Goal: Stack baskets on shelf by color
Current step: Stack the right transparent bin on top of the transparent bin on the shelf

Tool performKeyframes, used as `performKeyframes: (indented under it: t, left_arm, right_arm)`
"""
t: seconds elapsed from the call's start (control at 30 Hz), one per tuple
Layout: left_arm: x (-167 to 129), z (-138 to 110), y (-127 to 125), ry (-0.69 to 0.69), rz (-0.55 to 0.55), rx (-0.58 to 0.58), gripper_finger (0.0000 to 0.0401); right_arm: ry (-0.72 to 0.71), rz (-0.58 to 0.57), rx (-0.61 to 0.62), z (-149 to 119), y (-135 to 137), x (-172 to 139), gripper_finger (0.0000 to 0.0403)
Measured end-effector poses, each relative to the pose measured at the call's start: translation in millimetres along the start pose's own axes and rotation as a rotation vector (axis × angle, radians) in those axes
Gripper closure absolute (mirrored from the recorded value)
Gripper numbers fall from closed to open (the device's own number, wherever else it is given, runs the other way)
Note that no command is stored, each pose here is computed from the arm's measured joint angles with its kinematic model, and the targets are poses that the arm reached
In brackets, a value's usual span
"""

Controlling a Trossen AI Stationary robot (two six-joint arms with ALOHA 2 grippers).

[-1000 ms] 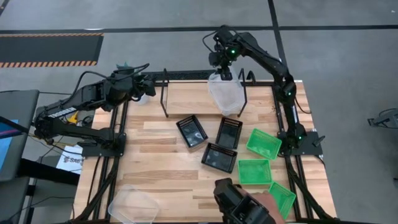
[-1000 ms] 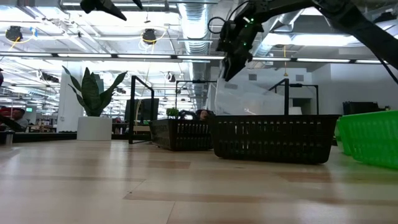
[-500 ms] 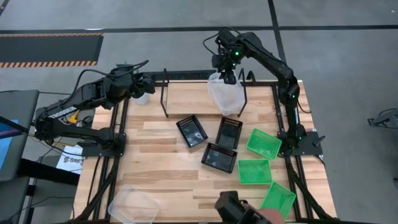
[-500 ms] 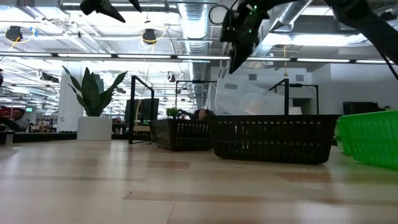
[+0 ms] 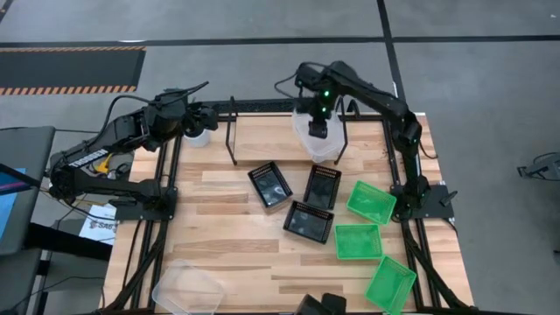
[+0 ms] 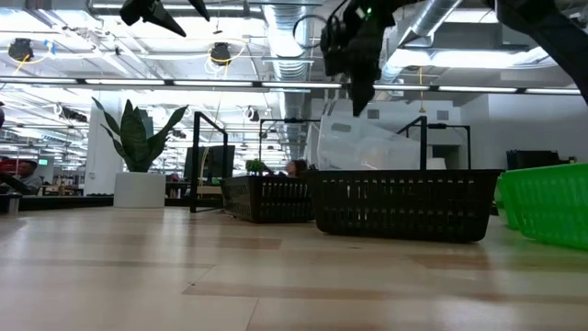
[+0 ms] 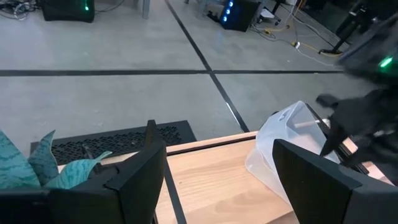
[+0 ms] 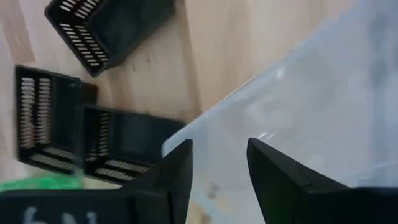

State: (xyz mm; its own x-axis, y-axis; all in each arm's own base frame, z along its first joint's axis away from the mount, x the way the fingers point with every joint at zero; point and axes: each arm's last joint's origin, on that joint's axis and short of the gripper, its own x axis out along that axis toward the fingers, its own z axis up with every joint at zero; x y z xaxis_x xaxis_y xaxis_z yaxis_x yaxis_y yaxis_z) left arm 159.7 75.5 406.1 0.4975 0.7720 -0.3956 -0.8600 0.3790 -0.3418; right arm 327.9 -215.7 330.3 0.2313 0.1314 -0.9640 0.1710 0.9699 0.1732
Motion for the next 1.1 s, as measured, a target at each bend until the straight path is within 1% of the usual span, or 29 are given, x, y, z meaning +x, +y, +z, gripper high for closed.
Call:
performKeyframes:
  t: [0.1,0.23,0.37,0.47,0.63,0.7,0.8,0.97,1.1]
  left_arm:
    - [0.0,-0.2,-0.1,0.004,-0.004,0.000,0.0118]
    - [0.0,-0.4,-0.4,0.011,-0.014,0.028,0.0118]
    - [-0.1,-0.8,-0.9,0.024,-0.032,0.053,0.0118]
    - [-0.1,-0.9,-1.2,0.029,-0.040,0.072,0.0118]
    - [-0.1,-0.9,-1.2,0.030,-0.042,0.090,0.0118]
    - [-0.1,-0.9,-1.2,0.030,-0.042,0.101,0.0118]
    - [-0.1,-0.9,-1.2,0.030,-0.043,0.115,0.0118]
    - [-0.1,-1.0,-1.2,0.030,-0.042,0.116,0.0118]
    - [-0.1,-1.0,-1.2,0.030,-0.042,0.120,0.0118]
  right_arm:
    - [0.072,0.031,0.118,-3.4,-0.3,19.6,0.0225]
    - [0.127,0.042,0.251,-8.4,-4.2,40.3,0.0220]
    - [0.141,0.043,0.316,-9.4,-5.4,52.1,0.0218]
    - [0.128,0.038,0.357,-7.6,-4.9,53.3,0.0219]
    - [0.059,0.002,0.379,-0.4,-0.1,51.0,0.0222]
    - [0.032,-0.038,0.378,3.6,3.2,50.2,0.0222]
    - [0.042,-0.097,0.359,6.3,7.9,53.6,0.0221]
    - [0.043,-0.130,0.332,11.8,15.1,60.3,0.0221]
    - [0.037,-0.187,0.330,13.9,16.1,61.3,0.0223]
